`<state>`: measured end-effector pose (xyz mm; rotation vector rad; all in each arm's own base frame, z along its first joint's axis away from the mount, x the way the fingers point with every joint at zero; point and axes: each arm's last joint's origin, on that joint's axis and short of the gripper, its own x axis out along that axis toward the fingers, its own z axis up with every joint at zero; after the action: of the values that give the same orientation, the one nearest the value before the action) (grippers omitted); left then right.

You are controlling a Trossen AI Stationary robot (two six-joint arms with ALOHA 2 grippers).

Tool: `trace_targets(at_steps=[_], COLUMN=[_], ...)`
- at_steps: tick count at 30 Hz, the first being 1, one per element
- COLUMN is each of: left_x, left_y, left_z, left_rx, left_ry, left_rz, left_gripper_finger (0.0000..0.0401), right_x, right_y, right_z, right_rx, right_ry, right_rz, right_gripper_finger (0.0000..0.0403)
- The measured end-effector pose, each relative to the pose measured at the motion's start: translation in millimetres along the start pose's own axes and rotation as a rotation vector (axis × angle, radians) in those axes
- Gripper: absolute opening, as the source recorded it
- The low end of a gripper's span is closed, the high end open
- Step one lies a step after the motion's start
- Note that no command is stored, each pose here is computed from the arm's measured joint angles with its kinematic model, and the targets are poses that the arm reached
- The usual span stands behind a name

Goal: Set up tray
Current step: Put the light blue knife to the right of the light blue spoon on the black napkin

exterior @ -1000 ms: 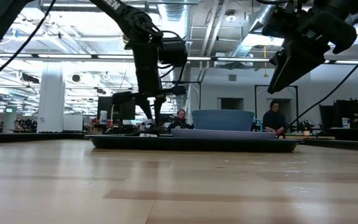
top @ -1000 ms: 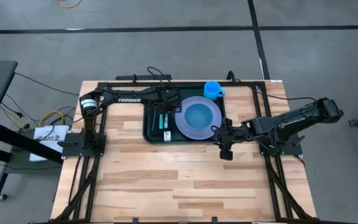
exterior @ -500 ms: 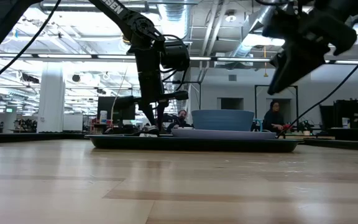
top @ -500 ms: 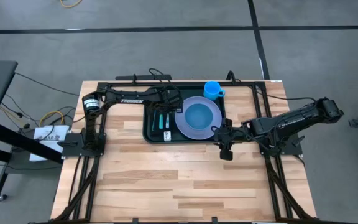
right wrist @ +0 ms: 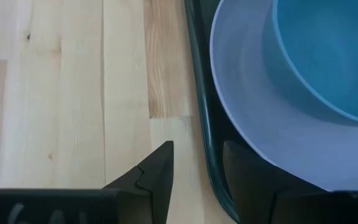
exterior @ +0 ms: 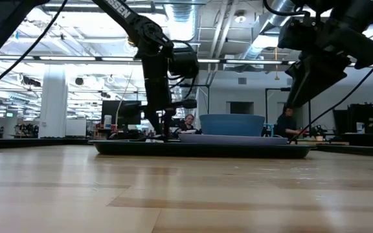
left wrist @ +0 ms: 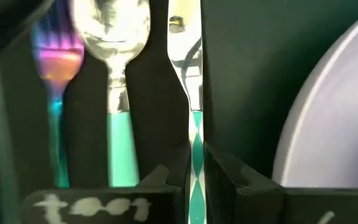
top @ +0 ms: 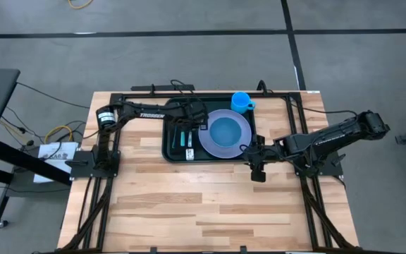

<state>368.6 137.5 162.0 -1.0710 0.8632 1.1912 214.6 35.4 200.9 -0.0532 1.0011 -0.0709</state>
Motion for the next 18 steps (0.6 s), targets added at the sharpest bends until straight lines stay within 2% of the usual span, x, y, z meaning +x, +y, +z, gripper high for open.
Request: trace_targets(at_steps=[4,11,18], left_x=[13.9,14.3,15.0], left_y=[-1.6,-1.5,-3.1], left_z=[-3.6,-3.5,-5.9], left_rx=[0.013,0.019,0.061], left_ry=[0.016,0.011,-0.046], left_rz=[0.010,0.016,0.030], left_gripper_finger=[0.0016,0.0017,0.0042], right_x=[-0.1,-0.1,-0.1], right_y=[0.0,0.0,0.0], right_z=[0.1,0.0,0.0], right_rx=[0.000,0.000,0.000], right_ry=[-0.001,-0.001,0.000], right_rz=[0.000,0.000,0.000], right_gripper_finger=[0.0133,0.0133,0.0134])
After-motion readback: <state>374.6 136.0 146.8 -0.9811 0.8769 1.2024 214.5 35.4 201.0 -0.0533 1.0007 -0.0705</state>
